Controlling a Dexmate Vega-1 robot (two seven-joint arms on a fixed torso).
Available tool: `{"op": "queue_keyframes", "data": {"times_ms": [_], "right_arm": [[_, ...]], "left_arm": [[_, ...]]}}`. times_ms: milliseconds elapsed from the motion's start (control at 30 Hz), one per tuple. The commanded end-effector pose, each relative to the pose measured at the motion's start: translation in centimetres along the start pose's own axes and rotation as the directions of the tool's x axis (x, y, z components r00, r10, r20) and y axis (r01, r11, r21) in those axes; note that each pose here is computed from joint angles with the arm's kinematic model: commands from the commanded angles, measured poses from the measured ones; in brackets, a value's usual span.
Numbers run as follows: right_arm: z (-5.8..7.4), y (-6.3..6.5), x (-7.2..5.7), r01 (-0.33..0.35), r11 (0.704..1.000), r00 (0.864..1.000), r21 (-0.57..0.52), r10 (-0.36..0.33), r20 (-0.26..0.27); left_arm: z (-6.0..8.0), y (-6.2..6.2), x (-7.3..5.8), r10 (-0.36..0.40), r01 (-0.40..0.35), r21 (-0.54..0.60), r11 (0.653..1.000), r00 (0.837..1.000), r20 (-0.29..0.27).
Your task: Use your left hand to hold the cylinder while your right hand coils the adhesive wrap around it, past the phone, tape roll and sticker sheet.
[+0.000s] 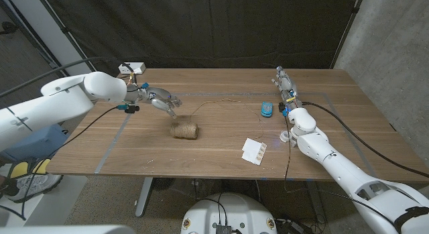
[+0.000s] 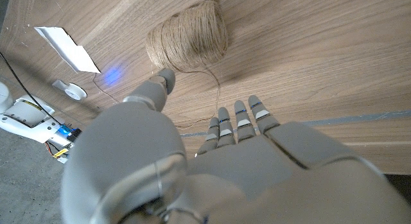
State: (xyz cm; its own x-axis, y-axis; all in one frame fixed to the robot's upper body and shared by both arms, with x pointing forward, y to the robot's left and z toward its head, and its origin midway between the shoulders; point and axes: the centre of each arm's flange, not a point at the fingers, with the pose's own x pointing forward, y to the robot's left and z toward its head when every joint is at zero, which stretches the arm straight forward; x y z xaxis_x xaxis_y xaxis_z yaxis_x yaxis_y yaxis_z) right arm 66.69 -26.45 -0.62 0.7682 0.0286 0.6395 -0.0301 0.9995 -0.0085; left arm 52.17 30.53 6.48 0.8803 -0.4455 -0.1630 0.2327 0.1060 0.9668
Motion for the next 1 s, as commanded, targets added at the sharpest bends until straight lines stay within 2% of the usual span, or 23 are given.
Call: {"op": "queue_keyframes", "data": {"times_ms": [33,300,533,1000], "right_arm": [[-0.2,-0.3,-0.2,0.025,1.000,1.000,0.002,-0.025,0.003],[-0.2,-0.7,-0.6,0.042,0.999,0.999,0.003,-0.042,0.005],[-0.4,-0.9,-1.0,0.054,0.998,0.999,0.007,-0.054,0.002],[-0.5,-0.9,-1.4,0.066,0.998,0.998,-0.007,-0.066,-0.015]], "left_arm": [[0.8,-0.2,0.5,-0.011,0.011,0.052,0.999,1.000,0.002],[1.6,-0.8,0.9,-0.019,0.019,0.093,0.995,1.000,0.003],[2.2,-1.4,0.7,-0.034,0.034,0.111,0.993,0.999,-0.001],[2.0,-2.6,-1.3,-0.029,0.033,0.100,0.994,0.998,-0.047]]}}
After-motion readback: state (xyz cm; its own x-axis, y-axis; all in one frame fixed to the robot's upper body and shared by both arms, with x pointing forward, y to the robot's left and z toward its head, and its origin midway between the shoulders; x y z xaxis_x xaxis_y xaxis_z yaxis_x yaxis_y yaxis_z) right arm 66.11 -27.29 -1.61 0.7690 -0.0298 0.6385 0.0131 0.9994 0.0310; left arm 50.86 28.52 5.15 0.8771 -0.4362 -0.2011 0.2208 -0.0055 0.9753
